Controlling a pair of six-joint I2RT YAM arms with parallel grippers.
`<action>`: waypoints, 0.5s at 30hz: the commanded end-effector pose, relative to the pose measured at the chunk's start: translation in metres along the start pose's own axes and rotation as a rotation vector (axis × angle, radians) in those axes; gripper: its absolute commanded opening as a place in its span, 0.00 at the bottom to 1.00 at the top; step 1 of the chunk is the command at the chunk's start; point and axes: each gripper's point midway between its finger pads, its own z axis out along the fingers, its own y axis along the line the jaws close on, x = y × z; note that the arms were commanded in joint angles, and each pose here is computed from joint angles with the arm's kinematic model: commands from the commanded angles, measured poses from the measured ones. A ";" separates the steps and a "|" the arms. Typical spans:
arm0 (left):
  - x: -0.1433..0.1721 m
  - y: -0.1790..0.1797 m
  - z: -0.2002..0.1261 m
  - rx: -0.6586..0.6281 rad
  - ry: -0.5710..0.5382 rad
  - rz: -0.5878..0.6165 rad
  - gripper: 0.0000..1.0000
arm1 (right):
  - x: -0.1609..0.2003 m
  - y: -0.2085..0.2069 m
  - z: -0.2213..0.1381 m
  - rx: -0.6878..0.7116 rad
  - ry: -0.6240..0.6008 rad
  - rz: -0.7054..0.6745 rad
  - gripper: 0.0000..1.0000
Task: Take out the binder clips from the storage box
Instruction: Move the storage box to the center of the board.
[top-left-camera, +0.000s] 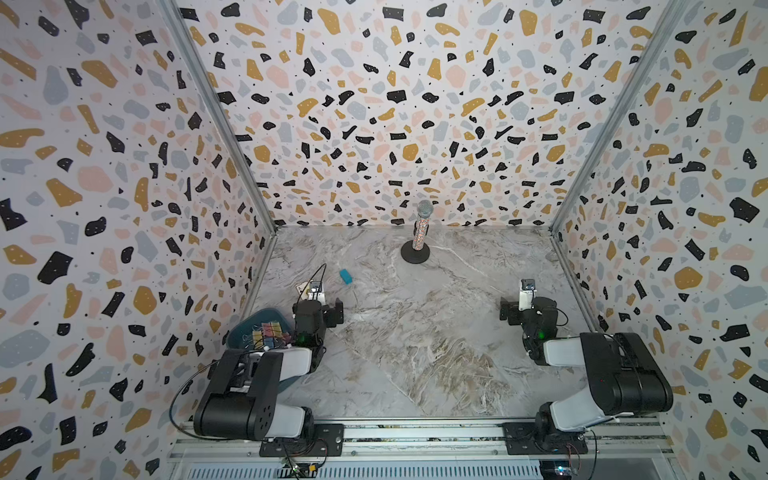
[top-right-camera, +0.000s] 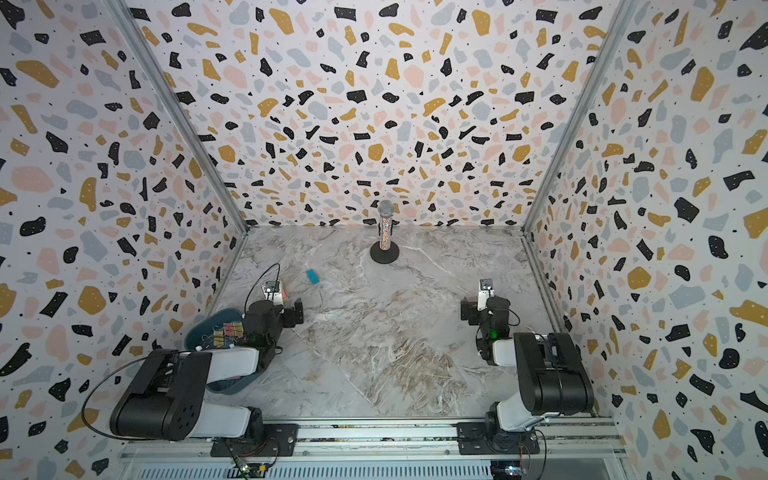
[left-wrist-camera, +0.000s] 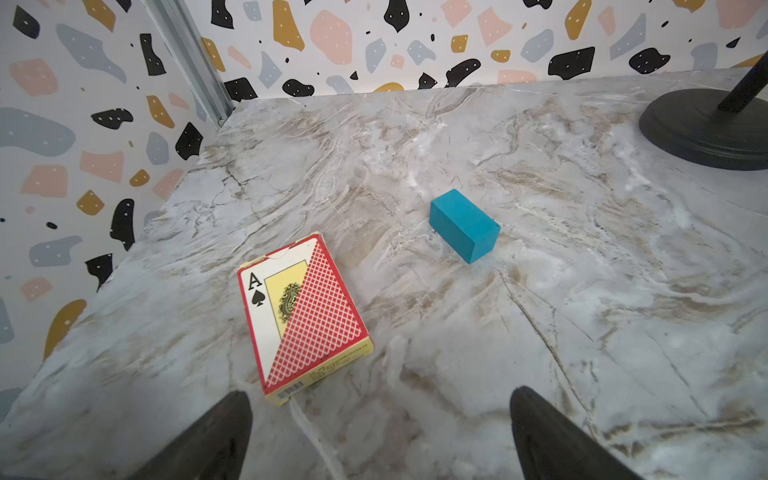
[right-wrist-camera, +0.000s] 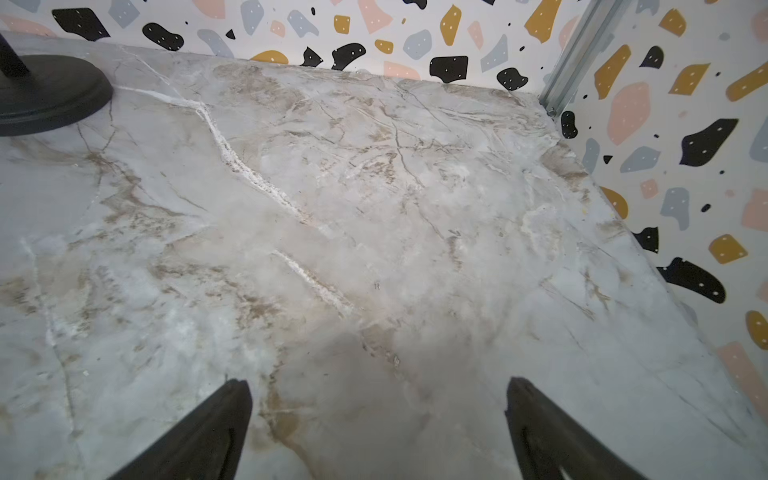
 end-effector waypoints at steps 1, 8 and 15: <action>-0.017 -0.003 0.002 0.009 -0.047 0.009 1.00 | -0.011 -0.001 0.002 0.001 -0.024 0.000 1.00; -0.016 -0.003 0.002 0.009 -0.046 0.009 1.00 | -0.012 -0.001 0.003 0.001 -0.024 0.000 1.00; -0.016 -0.003 0.002 0.009 -0.046 0.011 1.00 | -0.012 -0.001 0.003 0.001 -0.024 0.000 1.00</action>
